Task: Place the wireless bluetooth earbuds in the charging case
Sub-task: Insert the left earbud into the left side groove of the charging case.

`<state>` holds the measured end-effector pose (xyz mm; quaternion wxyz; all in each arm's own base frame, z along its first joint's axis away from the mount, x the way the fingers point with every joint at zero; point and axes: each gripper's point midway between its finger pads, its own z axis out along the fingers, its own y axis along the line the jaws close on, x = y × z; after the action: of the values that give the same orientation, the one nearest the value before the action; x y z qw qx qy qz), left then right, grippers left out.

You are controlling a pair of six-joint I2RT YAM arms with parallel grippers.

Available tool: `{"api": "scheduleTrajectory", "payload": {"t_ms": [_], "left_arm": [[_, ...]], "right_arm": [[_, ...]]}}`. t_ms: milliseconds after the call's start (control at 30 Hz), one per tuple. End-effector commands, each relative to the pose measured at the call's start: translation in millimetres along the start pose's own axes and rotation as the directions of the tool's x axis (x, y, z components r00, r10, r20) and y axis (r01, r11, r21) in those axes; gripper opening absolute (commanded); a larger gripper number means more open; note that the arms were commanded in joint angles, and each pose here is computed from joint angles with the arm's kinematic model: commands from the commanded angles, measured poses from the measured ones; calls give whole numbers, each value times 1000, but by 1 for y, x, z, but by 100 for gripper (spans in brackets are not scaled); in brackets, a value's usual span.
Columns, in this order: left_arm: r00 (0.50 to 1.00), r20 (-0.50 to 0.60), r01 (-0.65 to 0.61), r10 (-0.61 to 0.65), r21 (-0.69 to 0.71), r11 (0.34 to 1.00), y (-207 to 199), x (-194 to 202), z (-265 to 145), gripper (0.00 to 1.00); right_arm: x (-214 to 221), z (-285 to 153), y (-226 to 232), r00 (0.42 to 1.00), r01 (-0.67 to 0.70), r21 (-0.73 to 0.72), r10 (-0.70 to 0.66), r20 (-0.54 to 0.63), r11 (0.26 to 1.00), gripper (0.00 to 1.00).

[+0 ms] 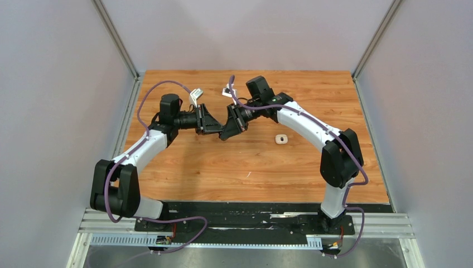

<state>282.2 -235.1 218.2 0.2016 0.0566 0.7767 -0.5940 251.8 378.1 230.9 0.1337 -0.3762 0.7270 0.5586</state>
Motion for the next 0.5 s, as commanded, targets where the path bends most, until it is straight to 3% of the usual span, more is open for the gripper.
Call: {"api": "scheduleTrajectory", "payload": {"t_ms": [0,467], "left_arm": [[998,-2,-62,62,56,997,-18,-4,-2,0],[998,-18,-67,68,42,997,-13,1,-2,0]], "right_arm": [[-6,-5,11,997,73,6,-74,26,997,1],[-17,-17,37,986,161,-27,-159,58,987,0]]}}
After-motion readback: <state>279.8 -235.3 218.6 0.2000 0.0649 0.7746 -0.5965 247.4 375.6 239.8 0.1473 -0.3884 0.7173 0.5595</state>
